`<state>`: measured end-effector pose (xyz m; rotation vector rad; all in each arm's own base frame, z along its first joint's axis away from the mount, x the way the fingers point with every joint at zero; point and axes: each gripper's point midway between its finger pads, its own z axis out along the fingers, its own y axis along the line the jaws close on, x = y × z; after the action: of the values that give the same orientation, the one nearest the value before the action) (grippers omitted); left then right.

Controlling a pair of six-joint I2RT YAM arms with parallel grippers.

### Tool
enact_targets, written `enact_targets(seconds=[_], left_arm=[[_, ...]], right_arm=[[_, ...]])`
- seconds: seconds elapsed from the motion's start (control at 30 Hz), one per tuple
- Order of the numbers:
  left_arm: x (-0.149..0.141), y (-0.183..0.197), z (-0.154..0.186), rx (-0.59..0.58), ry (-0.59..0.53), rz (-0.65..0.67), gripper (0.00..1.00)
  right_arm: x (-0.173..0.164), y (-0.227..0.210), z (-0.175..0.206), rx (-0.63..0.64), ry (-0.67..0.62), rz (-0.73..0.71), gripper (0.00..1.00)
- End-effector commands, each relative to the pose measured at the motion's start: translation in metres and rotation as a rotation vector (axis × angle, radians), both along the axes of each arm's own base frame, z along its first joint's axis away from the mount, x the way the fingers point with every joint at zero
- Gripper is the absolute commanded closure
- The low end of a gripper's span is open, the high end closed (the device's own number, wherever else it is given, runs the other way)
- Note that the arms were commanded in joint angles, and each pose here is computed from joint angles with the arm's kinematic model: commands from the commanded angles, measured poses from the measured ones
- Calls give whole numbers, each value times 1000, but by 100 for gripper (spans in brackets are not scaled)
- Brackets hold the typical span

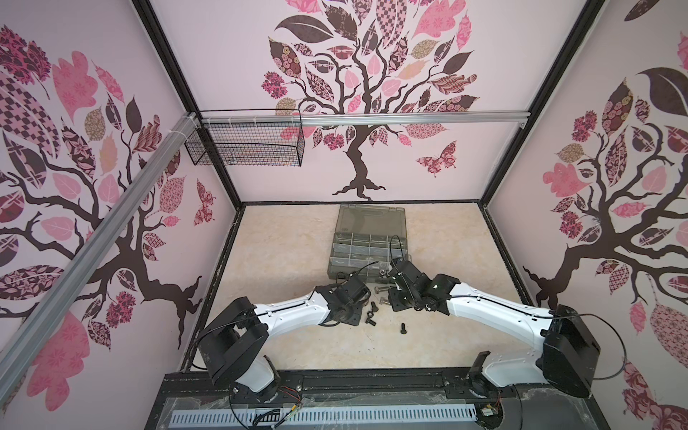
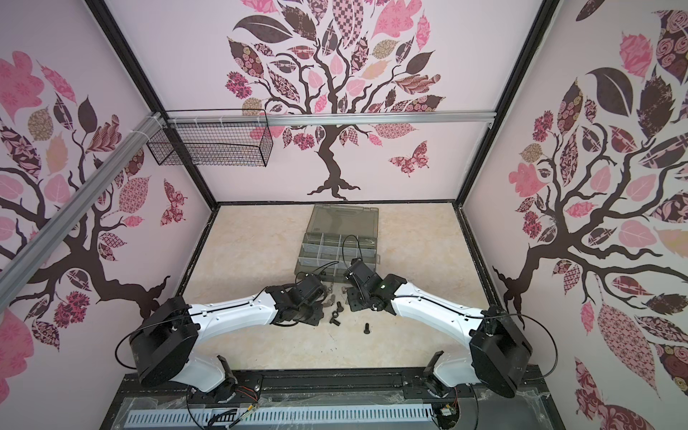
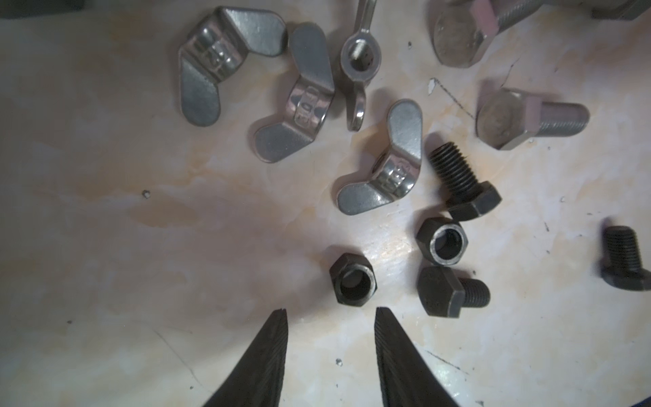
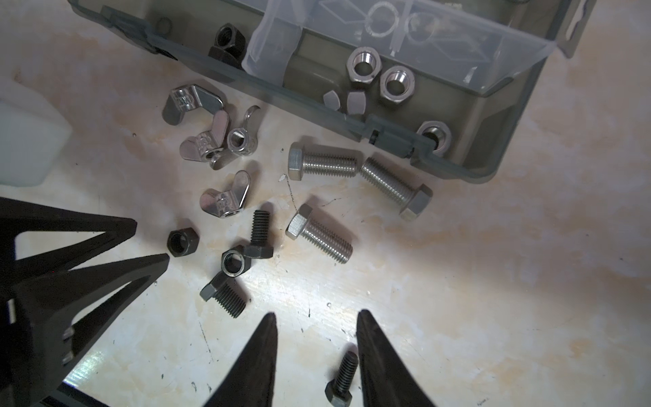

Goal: Sort the screws and nuts into containers
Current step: Pick up the nut at the center of the table.

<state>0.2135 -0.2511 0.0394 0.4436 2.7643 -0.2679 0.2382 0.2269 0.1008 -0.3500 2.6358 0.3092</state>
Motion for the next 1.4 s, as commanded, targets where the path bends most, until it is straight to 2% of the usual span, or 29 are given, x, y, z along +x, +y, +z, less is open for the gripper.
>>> enact_targets(seconds=[0.0,0.47,0.97,1.17,1.37], left_arm=[[8,-10,9,1,-27,-19,55],[10,-15,-11,79,-3,-44,59],[11,-13,-18,117,-14,-55,77],[18,-16,4,102,-60,-63,83],[53,-9,60,9,-161,-11,83]], right_arm=[[-2,-5,10,18,-13,-16,59],[-2,-8,13,17,-22,-20,59],[-2,-8,10,15,-23,-21,59],[-1,-8,15,19,-34,-19,59],[1,-10,23,20,-56,-21,59]])
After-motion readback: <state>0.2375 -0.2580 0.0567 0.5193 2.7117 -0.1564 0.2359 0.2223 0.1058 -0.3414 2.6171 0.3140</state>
